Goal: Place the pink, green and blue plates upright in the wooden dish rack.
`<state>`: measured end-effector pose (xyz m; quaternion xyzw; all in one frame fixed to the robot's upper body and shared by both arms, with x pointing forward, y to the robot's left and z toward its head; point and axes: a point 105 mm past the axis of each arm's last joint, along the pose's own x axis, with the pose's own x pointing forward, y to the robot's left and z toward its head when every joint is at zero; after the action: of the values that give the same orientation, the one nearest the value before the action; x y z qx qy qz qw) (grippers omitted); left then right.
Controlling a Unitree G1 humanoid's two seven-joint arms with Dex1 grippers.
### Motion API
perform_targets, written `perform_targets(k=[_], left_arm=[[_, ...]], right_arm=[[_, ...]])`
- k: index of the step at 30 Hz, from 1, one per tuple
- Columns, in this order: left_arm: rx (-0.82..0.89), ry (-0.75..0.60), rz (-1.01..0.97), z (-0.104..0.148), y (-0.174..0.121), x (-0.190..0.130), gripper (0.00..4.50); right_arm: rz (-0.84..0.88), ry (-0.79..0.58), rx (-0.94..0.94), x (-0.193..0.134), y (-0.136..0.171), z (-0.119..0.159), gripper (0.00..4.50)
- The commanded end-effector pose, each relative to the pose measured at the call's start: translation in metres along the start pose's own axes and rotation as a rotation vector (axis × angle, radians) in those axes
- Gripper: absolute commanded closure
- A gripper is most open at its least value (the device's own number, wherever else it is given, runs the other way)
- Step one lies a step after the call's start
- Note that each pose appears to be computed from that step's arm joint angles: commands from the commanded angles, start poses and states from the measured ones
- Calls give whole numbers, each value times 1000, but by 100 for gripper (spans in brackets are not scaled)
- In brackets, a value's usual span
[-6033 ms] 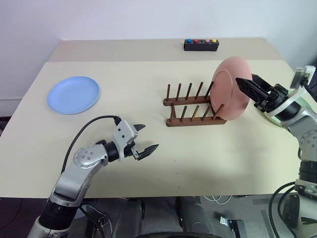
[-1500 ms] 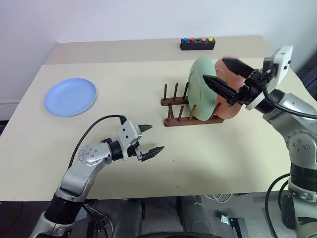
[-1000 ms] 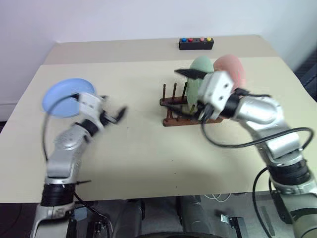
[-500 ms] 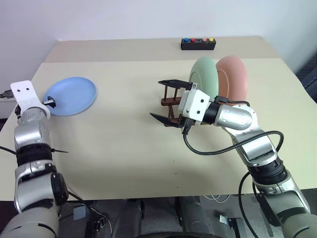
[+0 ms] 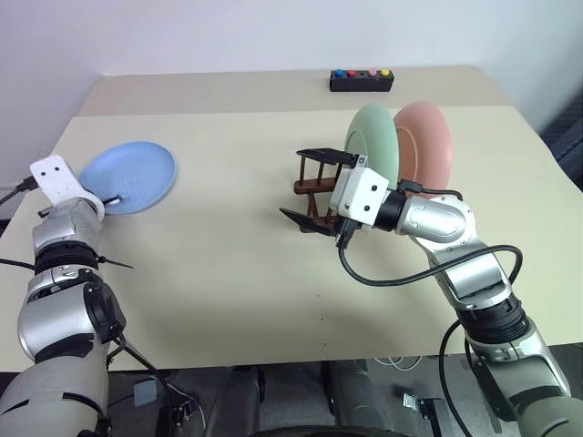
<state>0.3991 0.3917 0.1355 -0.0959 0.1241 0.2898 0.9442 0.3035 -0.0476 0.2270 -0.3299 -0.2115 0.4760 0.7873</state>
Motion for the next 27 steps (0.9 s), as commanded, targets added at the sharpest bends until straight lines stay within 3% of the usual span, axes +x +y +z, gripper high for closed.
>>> perform_targets(k=[1,6,9,13,19,27], left_arm=[[-40,-128,-96,24,-14,-6,448],[-12,-454,-272,72,-58,-52,448],[-3,-576,-322,86,-74,-82,448],[-14,-784,-433,107,-114,-146,448],[-35,-896,-532,110,-154,-205,448],[-80,-865,-659,102,-182,-237,448]], right_arm=[[-71,-28,-53,-3,-12,12,0],[-97,11,-98,2,-8,5,0],[-75,13,-120,3,-4,7,0],[-67,48,-218,11,-10,4,0],[-112,49,-401,24,-15,8,0],[-130,78,-602,37,-17,3,0]])
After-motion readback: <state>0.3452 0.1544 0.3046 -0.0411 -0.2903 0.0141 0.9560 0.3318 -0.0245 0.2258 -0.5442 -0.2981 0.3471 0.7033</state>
